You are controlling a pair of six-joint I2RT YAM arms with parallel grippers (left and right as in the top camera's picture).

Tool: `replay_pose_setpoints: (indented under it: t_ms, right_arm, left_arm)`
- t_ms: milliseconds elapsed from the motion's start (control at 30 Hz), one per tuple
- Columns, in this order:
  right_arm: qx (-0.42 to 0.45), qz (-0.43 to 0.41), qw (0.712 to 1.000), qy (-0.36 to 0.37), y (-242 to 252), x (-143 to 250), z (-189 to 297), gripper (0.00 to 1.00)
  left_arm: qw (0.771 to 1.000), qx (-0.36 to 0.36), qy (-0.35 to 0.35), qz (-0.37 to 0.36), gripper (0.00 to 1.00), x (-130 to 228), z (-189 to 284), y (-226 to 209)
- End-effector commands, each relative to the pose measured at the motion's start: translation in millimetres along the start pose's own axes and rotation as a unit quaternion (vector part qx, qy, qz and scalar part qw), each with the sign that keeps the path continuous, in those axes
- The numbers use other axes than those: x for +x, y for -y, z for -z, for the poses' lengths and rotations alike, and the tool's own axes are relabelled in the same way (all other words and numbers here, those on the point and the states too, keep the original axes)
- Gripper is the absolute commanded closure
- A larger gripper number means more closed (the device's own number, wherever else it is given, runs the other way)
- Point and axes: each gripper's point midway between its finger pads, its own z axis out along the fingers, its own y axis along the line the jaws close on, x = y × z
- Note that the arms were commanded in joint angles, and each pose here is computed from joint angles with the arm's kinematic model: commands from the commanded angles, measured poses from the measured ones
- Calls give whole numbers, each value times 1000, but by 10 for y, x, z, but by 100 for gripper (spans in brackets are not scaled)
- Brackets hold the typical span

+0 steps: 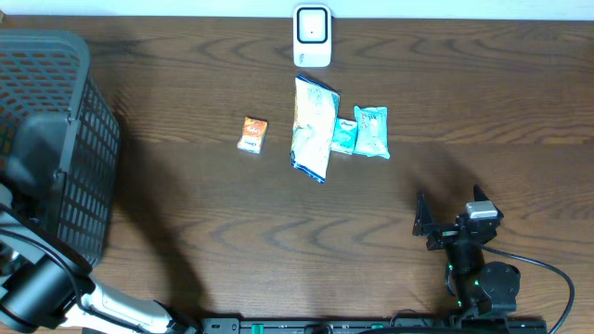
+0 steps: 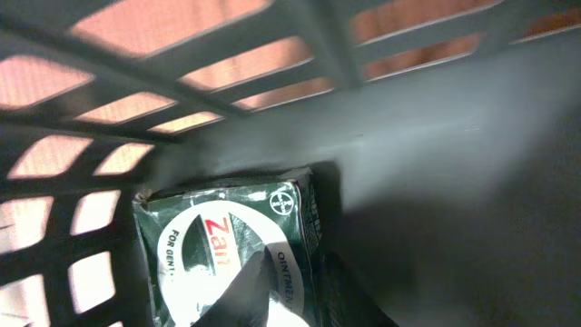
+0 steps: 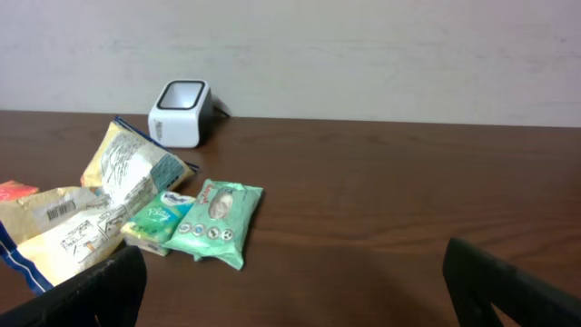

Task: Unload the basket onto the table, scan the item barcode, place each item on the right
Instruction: 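Grasp the green Zam-Buk ointment box in the basket with the left gripper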

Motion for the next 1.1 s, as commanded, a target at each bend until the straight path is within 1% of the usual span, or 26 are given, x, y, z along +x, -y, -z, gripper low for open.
replay_pose_setpoints:
  t_ms: [0,67,267,367,467,500,533,567,700,767,800,867,900,1000,1067]
  right_arm:
    - [-7,-3,1000,-1,-30,6,1,1]
    - [-7,-3,1000,-1,-30,6,1,1]
    - [-7,-3,1000,-1,-30,6,1,1]
    - [-7,-3,1000,-1,-30,6,1,1]
    - [-7,-3,1000,-1,-30,6,1,1]
    - [-7,-3,1000,-1,-30,6,1,1]
    - [-7,-3,1000,-1,-31,6,1,1]
    - [-7,-3,1000,-1,-30,6,1,1]
    - [-7,-3,1000,-1,-30,6,1,1]
    - [-7,-3,1000,-1,-30,6,1,1]
    - [-7,-3,1000,-1,-30,6,1,1]
    - [-7,-3,1000,-1,-30,6,1,1]
    - [-7,-3,1000,-1,-30,6,1,1]
    - [-7,-3,1000,-1,-30,6,1,1]
    - [-7,-3,1000,-1,-30,6,1,1]
  left_arm:
    - [979,177,-70,-68,81,359,9,705]
    - [974,197,-69,-84,81,373,55,795]
    - [971,209,-47,-103,81,345,227,922]
    - [968,224,-23,-110,81,279,412,1010]
    - [959,258,9,-120,81,208,704,1151]
    - [957,264,19,-122,79,184,780,1180]
    - [955,267,27,-125,64,169,839,1200]
    - [954,271,34,-127,52,158,894,1220]
    - [952,274,42,-129,37,142,950,1239]
    - [956,262,42,-127,28,131,910,1199]
    - [959,252,44,-126,26,120,887,1166]
    - [966,222,52,-124,18,82,839,1076]
    - [970,204,57,-122,15,57,814,1020]
    - [977,162,68,-117,11,-2,760,884]
    - [979,158,65,-114,11,-7,729,849]
